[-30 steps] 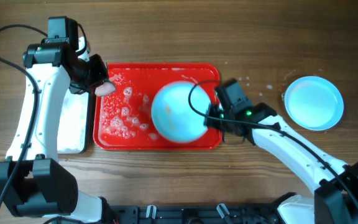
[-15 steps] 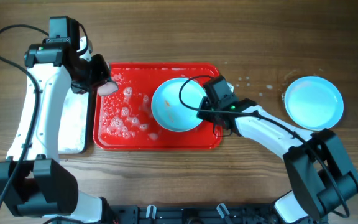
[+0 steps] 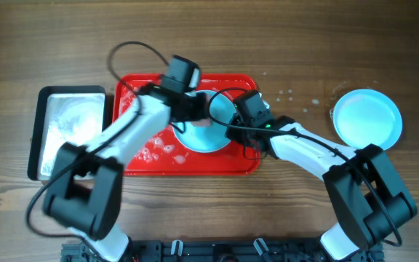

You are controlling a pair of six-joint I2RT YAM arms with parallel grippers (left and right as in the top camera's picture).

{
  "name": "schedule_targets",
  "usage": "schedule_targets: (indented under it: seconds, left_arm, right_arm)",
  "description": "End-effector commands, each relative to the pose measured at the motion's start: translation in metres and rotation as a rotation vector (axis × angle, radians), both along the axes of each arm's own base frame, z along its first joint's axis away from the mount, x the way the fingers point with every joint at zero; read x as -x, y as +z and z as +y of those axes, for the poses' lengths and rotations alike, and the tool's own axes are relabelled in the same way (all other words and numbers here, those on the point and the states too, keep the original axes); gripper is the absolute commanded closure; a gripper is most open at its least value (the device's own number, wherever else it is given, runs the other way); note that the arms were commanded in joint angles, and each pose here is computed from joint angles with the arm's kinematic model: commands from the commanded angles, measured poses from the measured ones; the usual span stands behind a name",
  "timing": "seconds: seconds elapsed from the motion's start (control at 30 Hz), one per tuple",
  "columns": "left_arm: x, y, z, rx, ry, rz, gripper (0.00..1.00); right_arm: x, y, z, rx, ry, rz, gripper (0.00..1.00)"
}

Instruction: Clean dirty plates on tray and stack at the side

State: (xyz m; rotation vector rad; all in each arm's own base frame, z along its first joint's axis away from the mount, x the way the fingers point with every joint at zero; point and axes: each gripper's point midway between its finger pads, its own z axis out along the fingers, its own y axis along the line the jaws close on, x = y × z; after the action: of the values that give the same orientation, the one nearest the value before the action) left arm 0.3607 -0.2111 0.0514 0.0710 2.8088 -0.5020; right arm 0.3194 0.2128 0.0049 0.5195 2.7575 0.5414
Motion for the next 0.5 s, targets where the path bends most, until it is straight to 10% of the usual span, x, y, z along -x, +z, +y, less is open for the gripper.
schedule_targets:
  seconds: [0.0, 0.47]
  left_arm:
    - [0.014, -0.04, -0.008, -0.08, -0.084, 0.048, 0.96]
    - [0.018, -0.069, 0.132, -0.485, 0.169, 0.196, 0.96]
  right_arm:
    - [0.0, -0.001, 0.009, -0.017, 0.018, 0.005, 0.96]
    - [0.0, -0.002, 0.006, -0.002, 0.02, 0.005, 0.96]
